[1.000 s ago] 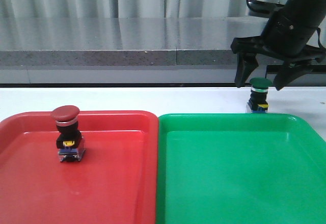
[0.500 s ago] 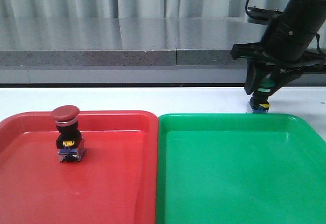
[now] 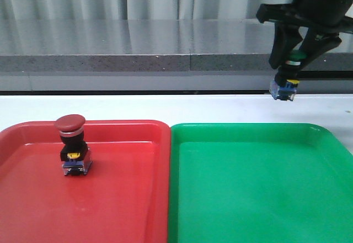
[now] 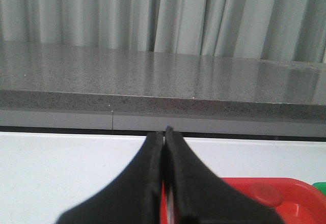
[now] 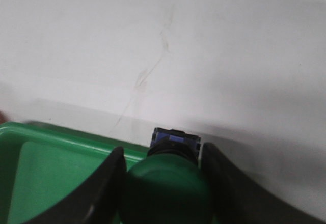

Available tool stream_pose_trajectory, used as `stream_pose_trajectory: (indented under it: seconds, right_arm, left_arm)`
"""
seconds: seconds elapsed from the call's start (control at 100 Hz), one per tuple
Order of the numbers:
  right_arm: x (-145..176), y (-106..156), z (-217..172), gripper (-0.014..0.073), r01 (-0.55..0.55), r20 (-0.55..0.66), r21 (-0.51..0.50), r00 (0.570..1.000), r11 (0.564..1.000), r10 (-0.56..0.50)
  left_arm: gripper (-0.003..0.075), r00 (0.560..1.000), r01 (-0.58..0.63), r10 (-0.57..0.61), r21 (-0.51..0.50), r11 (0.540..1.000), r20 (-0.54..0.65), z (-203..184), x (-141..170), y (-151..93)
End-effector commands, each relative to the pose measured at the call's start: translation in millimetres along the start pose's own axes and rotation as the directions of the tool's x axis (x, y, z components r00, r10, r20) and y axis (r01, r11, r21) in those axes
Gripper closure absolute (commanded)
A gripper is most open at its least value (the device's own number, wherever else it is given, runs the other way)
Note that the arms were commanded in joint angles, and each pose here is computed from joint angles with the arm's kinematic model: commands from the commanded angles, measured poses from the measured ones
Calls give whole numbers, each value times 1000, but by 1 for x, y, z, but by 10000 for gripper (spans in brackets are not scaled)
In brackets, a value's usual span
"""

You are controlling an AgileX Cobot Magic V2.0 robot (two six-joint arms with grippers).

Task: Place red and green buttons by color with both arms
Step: 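Carry the green button toward the robot and lower it into the green tray, then open the right gripper and raise it away from the green button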

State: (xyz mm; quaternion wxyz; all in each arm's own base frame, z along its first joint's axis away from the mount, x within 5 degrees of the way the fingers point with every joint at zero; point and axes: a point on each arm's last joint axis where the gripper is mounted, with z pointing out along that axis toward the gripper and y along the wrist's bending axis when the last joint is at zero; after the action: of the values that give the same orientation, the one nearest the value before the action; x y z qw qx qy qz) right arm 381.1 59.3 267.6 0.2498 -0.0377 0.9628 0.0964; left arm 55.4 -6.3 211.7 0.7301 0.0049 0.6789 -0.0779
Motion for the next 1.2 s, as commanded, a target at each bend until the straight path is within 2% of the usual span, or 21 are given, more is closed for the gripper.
stream_pose_trajectory:
  seconds: [0.0,0.17,0.39,0.55,1.1,1.19]
  right_arm:
    - [-7,12,-36,333,22,109,-21,994,1000,-20]
    - [12,26,-40,333,25,92,-41,996,999,-21]
    - [43,42,-20,333,17,48,-60,999,998,-14]
    - [56,49,-7,333,-11,59,-69,998,998,15]
    - [70,49,32,333,-29,-39,-49,999,998,27]
    - [71,50,32,298,-27,-39,-50,999,998,25]
  left_arm:
    - [739,998,2,-3,10,1000,66,-2,5,0]
    - [739,998,2,-3,10,1000,66,-2,5,0]
    - [739,998,2,-3,10,1000,66,-2,5,0]
    - [739,998,2,-3,10,1000,66,-2,5,0]
    - [739,998,2,-3,10,1000,66,-2,5,0]
    - [739,998,2,-3,10,1000,66,-2,5,0]
